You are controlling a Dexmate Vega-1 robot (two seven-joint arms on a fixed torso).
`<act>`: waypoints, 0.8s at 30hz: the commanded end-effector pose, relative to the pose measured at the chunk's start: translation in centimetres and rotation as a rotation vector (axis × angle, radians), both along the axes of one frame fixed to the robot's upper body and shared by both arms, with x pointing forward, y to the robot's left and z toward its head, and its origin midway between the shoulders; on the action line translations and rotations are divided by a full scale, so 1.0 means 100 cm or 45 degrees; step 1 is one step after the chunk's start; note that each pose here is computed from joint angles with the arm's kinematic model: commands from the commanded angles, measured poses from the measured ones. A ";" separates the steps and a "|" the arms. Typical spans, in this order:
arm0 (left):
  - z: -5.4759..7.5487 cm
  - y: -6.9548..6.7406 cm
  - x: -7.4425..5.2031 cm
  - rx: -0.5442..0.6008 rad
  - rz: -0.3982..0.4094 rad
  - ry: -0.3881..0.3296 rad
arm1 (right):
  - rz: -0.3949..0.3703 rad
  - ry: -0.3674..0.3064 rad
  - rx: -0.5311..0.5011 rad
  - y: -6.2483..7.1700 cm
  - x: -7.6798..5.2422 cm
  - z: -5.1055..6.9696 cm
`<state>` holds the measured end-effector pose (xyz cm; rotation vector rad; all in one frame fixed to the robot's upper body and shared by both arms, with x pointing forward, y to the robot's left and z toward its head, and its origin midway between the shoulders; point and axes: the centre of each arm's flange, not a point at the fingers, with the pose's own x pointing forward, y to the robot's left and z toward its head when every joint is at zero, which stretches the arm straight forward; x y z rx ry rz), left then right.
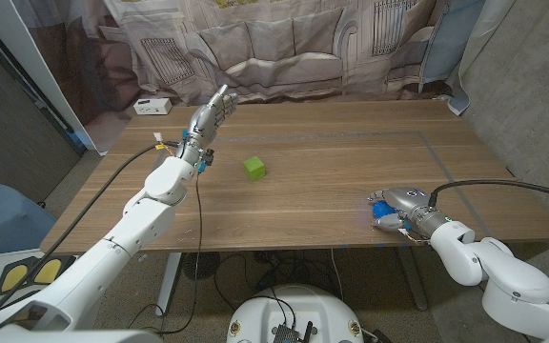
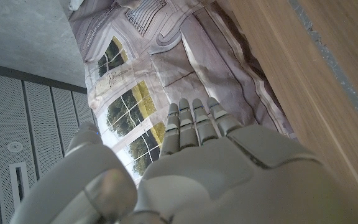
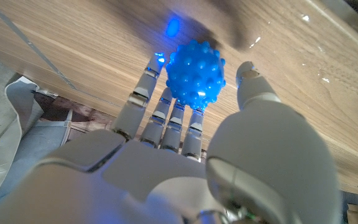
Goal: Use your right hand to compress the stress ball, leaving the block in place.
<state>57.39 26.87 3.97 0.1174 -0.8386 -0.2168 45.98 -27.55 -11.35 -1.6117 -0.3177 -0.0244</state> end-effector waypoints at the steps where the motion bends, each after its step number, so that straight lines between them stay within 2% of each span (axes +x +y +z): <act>1: -0.002 -0.001 0.005 -0.002 -0.007 0.010 | -0.018 0.036 -0.017 -0.004 0.001 -0.001; 15: -0.002 -0.001 0.009 -0.005 -0.013 0.017 | -0.018 0.060 -0.019 -0.005 0.006 0.000; 24: -0.004 0.003 0.011 -0.016 -0.010 0.027 | -0.018 0.041 -0.016 -0.004 0.007 0.002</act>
